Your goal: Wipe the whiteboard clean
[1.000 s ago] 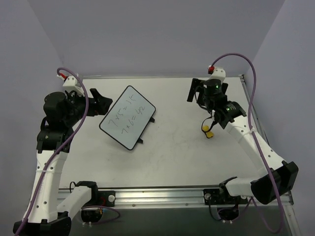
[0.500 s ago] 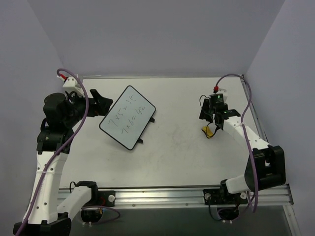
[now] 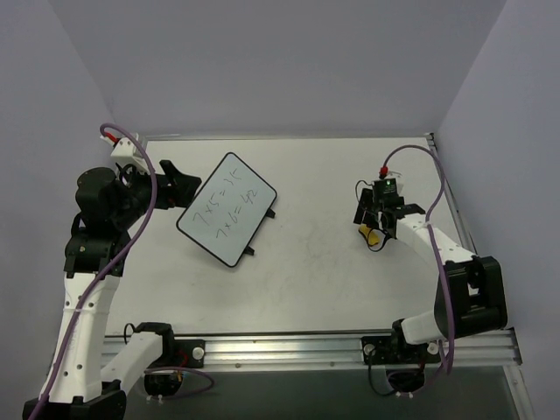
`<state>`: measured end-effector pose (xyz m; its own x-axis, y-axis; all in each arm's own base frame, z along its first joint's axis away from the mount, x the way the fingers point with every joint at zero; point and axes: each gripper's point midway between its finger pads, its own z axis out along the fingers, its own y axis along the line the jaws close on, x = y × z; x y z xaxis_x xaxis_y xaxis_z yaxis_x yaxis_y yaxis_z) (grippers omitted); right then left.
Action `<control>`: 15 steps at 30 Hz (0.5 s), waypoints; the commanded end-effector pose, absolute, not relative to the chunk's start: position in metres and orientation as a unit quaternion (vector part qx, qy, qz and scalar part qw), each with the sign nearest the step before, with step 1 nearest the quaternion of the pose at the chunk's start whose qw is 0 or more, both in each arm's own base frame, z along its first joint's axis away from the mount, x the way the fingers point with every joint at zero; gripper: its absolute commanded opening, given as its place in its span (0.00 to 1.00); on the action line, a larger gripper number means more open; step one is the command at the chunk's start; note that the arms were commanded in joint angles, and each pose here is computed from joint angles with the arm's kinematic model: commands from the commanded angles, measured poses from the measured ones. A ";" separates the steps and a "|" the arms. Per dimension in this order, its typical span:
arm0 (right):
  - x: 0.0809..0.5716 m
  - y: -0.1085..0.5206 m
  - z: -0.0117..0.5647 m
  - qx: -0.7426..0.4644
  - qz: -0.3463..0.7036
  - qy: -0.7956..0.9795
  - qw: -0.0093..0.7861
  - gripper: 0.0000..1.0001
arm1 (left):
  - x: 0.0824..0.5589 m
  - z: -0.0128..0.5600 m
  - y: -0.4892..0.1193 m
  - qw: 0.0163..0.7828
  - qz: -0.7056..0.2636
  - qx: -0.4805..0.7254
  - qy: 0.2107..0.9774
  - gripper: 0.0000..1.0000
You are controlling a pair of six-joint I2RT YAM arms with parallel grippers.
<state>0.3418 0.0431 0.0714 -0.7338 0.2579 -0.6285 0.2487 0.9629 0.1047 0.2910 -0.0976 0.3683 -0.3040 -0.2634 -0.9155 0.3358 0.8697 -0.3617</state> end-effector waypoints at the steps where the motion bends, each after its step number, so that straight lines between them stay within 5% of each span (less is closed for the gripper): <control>1: 0.334 0.027 0.060 0.144 -0.022 0.935 0.323 0.60 | 0.289 0.385 -0.102 0.613 -0.263 0.034 0.744 0.94; 15: 0.322 0.026 0.045 0.131 -0.036 0.957 0.258 0.59 | 0.291 0.383 -0.103 0.610 -0.261 0.037 0.747 0.94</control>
